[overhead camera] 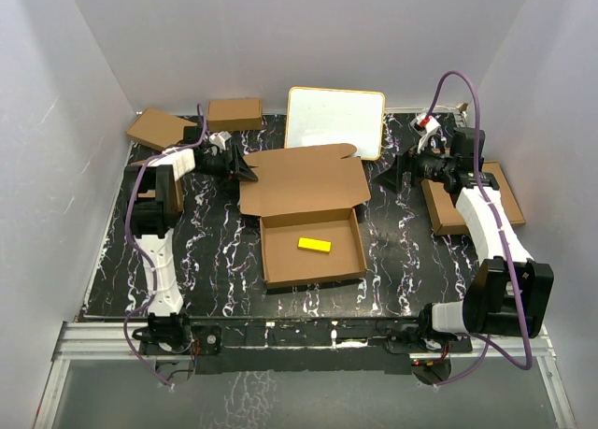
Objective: Fold the paper box
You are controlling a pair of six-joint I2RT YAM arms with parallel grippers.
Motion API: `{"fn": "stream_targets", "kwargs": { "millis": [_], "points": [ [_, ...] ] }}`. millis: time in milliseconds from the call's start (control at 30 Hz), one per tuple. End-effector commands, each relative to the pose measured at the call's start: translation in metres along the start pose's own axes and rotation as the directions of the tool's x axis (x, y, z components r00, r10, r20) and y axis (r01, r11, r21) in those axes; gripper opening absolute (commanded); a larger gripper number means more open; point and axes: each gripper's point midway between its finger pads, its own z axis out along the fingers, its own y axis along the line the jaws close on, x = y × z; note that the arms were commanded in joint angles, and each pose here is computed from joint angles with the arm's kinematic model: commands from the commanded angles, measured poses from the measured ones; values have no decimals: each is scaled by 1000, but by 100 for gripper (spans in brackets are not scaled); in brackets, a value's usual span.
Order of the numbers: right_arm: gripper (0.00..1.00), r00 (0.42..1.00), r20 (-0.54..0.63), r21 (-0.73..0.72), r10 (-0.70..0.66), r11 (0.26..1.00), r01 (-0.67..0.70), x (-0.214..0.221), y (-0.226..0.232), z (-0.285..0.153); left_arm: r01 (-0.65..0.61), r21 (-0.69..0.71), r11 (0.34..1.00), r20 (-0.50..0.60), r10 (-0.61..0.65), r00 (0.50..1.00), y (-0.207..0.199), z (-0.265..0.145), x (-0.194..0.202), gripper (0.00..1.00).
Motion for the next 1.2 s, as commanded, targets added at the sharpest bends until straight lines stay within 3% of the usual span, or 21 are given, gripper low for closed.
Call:
{"fn": "stream_targets", "kwargs": {
  "millis": [0,200,367,500,733,967,1167],
  "points": [
    [99,999,35,-11,-40,999,41,-14,2,-2,-45,74,996,14,44,999,-24,-11,-13,62],
    [99,999,34,-12,-40,999,41,-13,2,-1,-49,106,993,15,48,999,-29,-9,-17,57],
    [99,999,33,-9,-41,999,42,-13,2,-2,-44,140,989,2,44,999,-33,-8,-20,47],
    [99,999,30,-9,-41,999,41,-12,2,-2,-47,151,987,4,47,999,-35,-8,-22,34],
    [99,999,27,-7,-44,999,44,-12,1,-2,-95,173,980,15,94,995,-44,-14,-18,0],
    [99,998,17,-2,-60,998,60,-13,0,-3,-267,148,952,138,247,959,-66,-39,-7,0],
    [99,998,5,-7,-63,998,63,-15,-3,-3,-489,97,867,319,438,840,-101,-71,3,0]
  ]
}}
